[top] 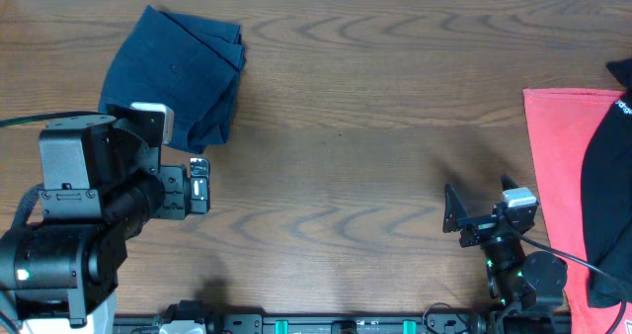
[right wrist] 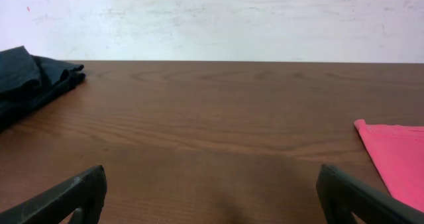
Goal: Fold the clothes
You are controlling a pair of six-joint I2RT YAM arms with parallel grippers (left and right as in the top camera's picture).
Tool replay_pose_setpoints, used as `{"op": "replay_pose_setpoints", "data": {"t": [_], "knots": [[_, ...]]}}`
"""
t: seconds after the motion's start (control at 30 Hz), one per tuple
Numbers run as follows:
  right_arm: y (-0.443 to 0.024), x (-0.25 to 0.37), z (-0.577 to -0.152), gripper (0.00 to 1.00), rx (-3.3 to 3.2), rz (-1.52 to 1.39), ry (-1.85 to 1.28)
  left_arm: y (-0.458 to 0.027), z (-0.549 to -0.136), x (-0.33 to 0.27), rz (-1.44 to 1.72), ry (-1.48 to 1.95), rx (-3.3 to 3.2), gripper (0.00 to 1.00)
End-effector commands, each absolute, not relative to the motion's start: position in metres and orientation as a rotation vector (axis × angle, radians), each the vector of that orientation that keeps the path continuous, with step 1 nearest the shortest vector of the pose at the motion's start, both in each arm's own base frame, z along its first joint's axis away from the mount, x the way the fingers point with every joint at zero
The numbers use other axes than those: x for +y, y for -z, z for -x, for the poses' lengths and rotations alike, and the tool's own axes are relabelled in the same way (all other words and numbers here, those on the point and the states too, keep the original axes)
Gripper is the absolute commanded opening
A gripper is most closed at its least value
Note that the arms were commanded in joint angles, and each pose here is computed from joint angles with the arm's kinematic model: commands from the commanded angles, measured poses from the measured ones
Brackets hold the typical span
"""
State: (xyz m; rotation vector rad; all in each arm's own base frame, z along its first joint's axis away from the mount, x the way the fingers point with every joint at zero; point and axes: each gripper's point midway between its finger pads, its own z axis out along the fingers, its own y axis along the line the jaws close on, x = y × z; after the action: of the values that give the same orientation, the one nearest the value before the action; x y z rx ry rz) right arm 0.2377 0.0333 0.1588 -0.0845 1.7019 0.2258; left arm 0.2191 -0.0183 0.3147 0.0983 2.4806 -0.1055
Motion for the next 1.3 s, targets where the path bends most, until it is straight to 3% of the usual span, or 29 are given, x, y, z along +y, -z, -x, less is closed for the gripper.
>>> {"op": "replay_pose_setpoints", "data": {"t": [0.0,0.33,0.6,1.27], "knots": [[-0.156,0.030,-0.238,0.99,1.701,0.082,-0.212,-0.314,-0.219,-0.017,-0.087,0.096,2.484,0.98],[-0.156,0.030,-0.238,0.99,1.701,0.082,-0.212,-0.315,-0.195,-0.010,-0.069,0.048,2.381,0.98],[-0.156,0.031,-0.238,0.99,1.701,0.082,-0.212,-0.317,-0.214,-0.014,-0.083,0.061,2.052,0.98],[-0.156,0.031,-0.238,0.99,1.701,0.082,-0.212,-0.234,-0.214,-0.018,-0.103,0.064,1.658,0.98]]}}
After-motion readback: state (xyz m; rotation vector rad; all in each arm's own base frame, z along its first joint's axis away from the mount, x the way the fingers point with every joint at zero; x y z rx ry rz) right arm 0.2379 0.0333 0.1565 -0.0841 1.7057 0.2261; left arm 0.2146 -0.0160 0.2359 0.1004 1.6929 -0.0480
